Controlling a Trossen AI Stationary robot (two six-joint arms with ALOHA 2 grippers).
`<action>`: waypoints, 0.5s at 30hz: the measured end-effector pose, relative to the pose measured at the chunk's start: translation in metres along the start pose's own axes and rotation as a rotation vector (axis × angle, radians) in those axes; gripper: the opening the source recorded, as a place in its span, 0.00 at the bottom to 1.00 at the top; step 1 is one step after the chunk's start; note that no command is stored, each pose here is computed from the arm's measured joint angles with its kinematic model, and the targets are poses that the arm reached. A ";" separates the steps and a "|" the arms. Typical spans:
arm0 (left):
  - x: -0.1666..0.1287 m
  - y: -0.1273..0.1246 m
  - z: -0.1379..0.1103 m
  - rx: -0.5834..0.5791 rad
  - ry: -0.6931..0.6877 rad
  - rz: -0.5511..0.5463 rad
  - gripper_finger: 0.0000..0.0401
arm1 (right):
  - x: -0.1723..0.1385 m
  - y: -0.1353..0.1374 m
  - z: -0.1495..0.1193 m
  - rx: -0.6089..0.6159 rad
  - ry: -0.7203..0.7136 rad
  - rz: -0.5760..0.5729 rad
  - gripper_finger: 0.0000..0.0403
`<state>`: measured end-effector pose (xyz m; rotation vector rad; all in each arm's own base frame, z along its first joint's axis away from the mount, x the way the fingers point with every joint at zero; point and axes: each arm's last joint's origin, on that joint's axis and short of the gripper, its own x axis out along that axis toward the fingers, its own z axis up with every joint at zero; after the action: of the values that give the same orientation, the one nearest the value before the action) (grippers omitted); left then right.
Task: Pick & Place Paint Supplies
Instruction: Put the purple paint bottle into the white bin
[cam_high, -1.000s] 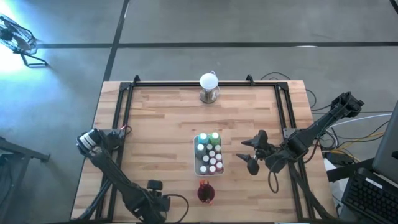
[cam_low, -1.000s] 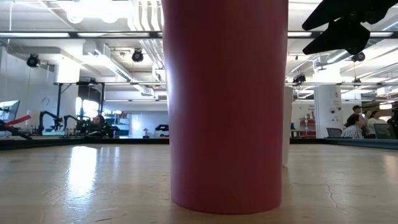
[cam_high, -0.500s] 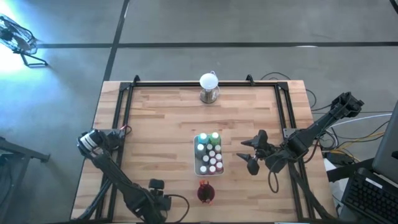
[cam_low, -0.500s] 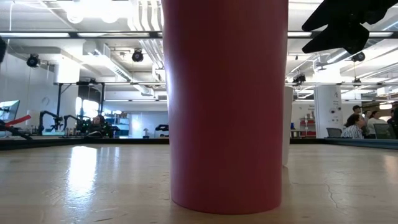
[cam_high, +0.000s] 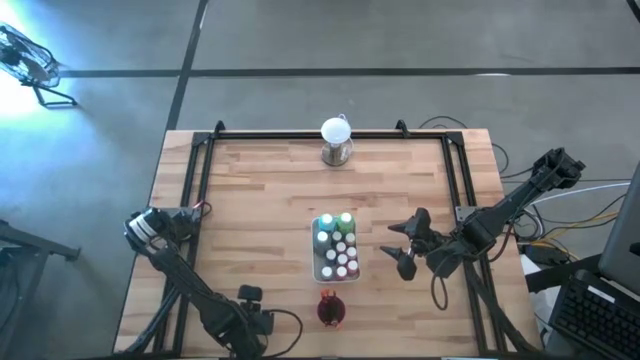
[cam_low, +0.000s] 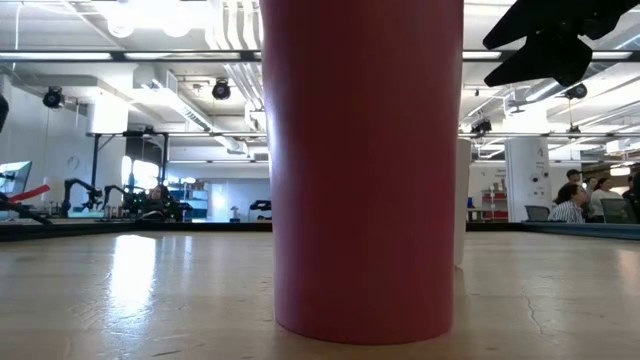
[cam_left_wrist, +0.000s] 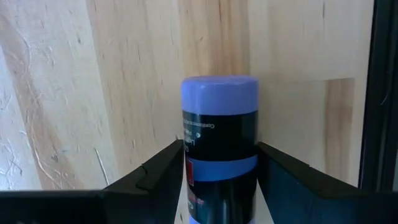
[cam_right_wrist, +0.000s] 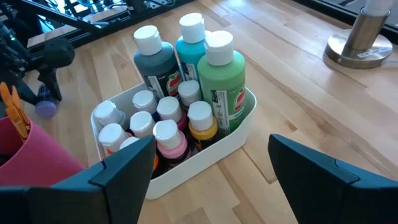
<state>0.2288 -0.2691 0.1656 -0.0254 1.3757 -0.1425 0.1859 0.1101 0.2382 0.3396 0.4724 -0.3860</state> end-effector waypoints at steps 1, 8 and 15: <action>0.000 0.000 0.000 0.000 0.001 -0.001 0.49 | 0.000 0.000 0.000 0.000 -0.001 0.000 0.77; 0.000 0.000 0.000 -0.001 0.006 -0.006 0.46 | 0.000 0.000 0.000 0.001 -0.001 0.000 0.74; -0.001 -0.001 0.000 -0.002 0.022 -0.023 0.39 | 0.000 0.000 0.000 0.001 -0.001 0.000 0.68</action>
<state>0.2282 -0.2699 0.1661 -0.0416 1.3979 -0.1610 0.1860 0.1101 0.2383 0.3404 0.4716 -0.3861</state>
